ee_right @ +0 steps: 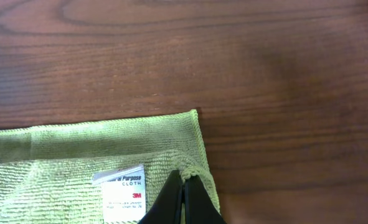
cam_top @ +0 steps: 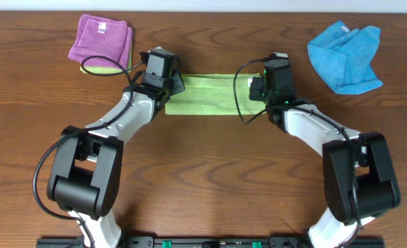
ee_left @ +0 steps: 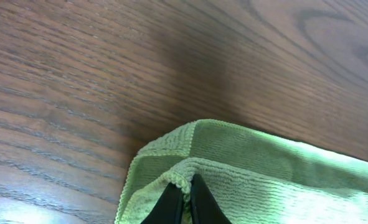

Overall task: Fold the cloth
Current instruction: 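Lower the folded edge onto the cloth and release both grippers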

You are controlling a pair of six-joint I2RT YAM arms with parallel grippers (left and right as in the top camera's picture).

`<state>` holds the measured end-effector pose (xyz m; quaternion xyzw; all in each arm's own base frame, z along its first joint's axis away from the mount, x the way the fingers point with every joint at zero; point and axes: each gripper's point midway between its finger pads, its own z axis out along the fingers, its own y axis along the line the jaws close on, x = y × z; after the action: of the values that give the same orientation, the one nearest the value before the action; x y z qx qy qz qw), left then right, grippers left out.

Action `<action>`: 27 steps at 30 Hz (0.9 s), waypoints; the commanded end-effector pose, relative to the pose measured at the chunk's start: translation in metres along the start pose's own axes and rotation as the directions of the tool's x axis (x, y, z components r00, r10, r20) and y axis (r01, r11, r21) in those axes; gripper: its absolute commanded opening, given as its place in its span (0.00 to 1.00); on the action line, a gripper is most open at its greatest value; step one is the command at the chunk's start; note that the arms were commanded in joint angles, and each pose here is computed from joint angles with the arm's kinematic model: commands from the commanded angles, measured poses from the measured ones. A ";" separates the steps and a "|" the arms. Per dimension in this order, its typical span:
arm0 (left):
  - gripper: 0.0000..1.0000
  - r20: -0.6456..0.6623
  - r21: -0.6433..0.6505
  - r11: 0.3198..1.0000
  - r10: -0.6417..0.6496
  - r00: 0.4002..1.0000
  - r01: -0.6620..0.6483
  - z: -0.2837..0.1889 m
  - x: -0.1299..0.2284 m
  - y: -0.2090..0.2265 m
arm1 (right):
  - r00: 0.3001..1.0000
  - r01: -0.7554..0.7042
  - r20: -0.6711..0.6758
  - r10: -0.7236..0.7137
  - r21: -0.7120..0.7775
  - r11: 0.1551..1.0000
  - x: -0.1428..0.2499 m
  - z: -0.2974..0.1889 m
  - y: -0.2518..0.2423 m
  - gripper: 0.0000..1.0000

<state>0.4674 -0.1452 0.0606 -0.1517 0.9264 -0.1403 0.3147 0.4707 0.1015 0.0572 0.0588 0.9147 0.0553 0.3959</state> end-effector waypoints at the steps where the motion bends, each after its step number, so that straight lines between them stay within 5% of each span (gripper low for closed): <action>1: 0.06 -0.002 -0.038 0.999 0.015 1.000 -0.015 0.012 0.000 0.010 | 1.000 0.027 0.010 -0.028 0.026 0.999 -0.003 0.006 -0.006 0.01; 6: 0.06 -0.002 -0.031 0.999 0.015 1.000 -0.015 0.016 0.001 0.009 | 0.999 0.035 0.016 -0.035 0.037 0.999 -0.004 0.007 -0.008 0.01; 8: 0.06 0.004 -0.028 1.000 0.014 1.000 -0.014 0.016 -0.001 0.008 | 0.999 0.034 0.019 -0.035 0.039 0.999 -0.005 0.007 -0.008 0.10; 9: 0.06 0.004 -0.030 0.999 0.014 1.000 -0.014 0.016 -0.001 0.009 | 0.999 0.034 0.019 -0.035 0.039 0.999 -0.005 0.007 -0.008 0.26; 10: 0.06 0.004 -0.030 0.999 0.015 1.000 -0.015 0.016 0.000 0.008 | 0.999 0.034 0.019 -0.035 0.039 0.999 -0.005 0.007 -0.008 0.57; 11: 0.14 0.003 -0.030 0.999 0.015 1.000 -0.015 0.016 0.000 0.009 | 0.999 0.034 0.019 -0.035 0.039 0.999 -0.005 0.007 -0.008 0.98; 12: 0.28 0.004 -0.030 0.999 0.015 1.000 -0.015 0.016 0.000 0.008 | 0.999 0.034 0.018 -0.035 0.039 0.999 -0.005 0.007 -0.008 0.99; 13: 0.53 0.004 -0.030 0.999 0.014 1.000 -0.014 0.016 -0.001 0.009 | 0.999 0.034 0.017 -0.035 0.039 0.999 -0.005 0.007 -0.008 0.99; 17: 0.94 0.002 -0.033 0.999 0.015 1.000 -0.015 0.016 0.000 0.009 | 0.999 0.035 0.012 -0.035 0.044 0.998 -0.003 0.007 -0.009 0.99; 27: 0.95 -0.027 -0.016 0.999 0.032 0.999 -0.033 -0.005 -0.001 0.006 | 0.998 0.037 -0.054 -0.034 0.058 0.998 0.001 -0.015 -0.013 0.99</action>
<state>0.4611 -0.1394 0.0363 -0.1485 0.9385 -0.1223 0.2866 0.4529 0.0924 0.0368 0.0453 0.9358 0.0227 0.3489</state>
